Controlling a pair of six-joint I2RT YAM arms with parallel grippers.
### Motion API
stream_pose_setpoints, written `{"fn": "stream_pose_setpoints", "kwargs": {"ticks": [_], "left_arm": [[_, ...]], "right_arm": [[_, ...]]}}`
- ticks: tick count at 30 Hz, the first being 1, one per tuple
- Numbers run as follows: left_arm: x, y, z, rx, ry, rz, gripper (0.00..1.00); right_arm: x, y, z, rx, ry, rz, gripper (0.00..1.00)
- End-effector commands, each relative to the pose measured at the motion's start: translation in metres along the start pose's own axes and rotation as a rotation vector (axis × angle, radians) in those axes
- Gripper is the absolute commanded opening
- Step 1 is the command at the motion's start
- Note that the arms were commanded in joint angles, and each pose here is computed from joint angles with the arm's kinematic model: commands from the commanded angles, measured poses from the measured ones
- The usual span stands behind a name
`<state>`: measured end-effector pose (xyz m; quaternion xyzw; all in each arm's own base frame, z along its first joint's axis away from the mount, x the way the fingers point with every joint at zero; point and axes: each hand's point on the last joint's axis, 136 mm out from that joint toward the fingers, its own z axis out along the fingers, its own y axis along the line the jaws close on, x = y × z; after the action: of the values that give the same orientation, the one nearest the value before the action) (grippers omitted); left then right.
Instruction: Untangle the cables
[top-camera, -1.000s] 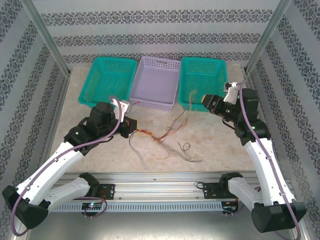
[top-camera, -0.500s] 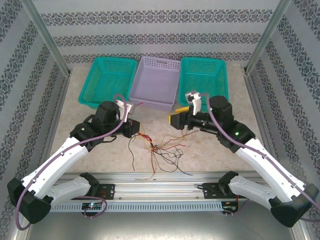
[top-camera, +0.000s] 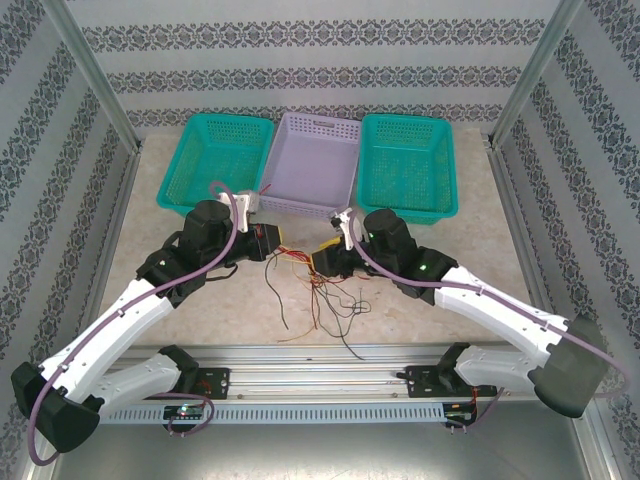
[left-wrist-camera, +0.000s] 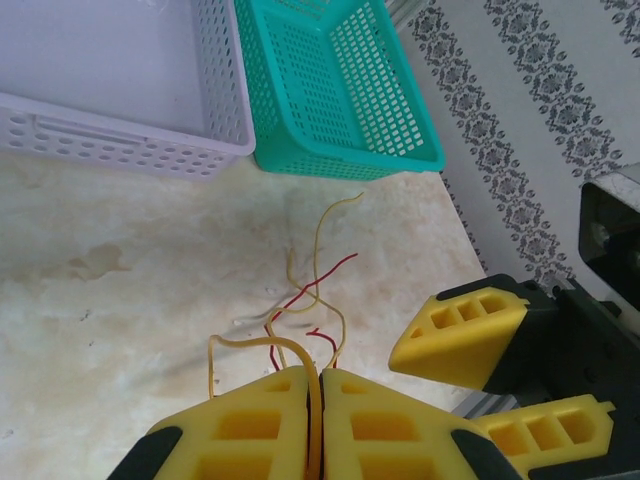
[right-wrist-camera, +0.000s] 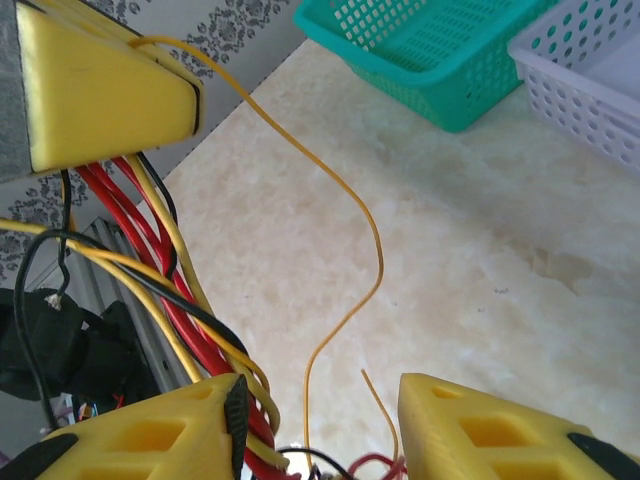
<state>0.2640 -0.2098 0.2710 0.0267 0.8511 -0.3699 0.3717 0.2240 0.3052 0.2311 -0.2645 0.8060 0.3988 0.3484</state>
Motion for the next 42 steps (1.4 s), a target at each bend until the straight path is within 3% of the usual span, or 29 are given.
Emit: {"fn": "stream_pose_setpoints", "kwargs": {"ticks": [1,4,8,13,15,19,32,37,42], "left_arm": [[-0.015,0.001,-0.001,-0.001,-0.071,-0.04,0.0],[-0.017,0.005,0.0,-0.021,-0.081,-0.059,0.0],[-0.02,0.003,0.003,-0.005,-0.097,-0.084,0.0],[-0.021,0.002,0.006,0.005,-0.089,-0.089,0.0],[-0.02,0.007,0.001,-0.026,-0.096,-0.079,0.0],[-0.019,0.03,-0.014,-0.113,-0.101,-0.072,0.0],[-0.021,0.079,-0.033,-0.266,-0.062,-0.1,0.0],[-0.018,0.082,-0.025,-0.242,-0.037,-0.123,0.0],[-0.016,0.092,-0.031,-0.287,-0.022,-0.103,0.0]], "right_arm": [[-0.009,0.012,0.006,-0.047,-0.038,-0.05,0.44],[0.001,0.02,0.012,-0.089,-0.021,-0.061,0.48],[0.008,0.021,0.021,-0.099,-0.02,-0.056,0.42],[0.004,0.011,0.027,-0.03,-0.028,-0.068,0.07],[-0.001,0.004,0.019,0.027,-0.055,-0.085,0.0],[-0.006,-0.026,-0.014,0.237,-0.099,-0.12,0.0],[-0.018,-0.089,-0.083,0.417,-0.225,0.037,0.0],[-0.031,-0.086,-0.09,0.374,-0.274,0.067,0.0],[-0.038,-0.125,-0.147,0.58,-0.431,0.19,0.0]]}}
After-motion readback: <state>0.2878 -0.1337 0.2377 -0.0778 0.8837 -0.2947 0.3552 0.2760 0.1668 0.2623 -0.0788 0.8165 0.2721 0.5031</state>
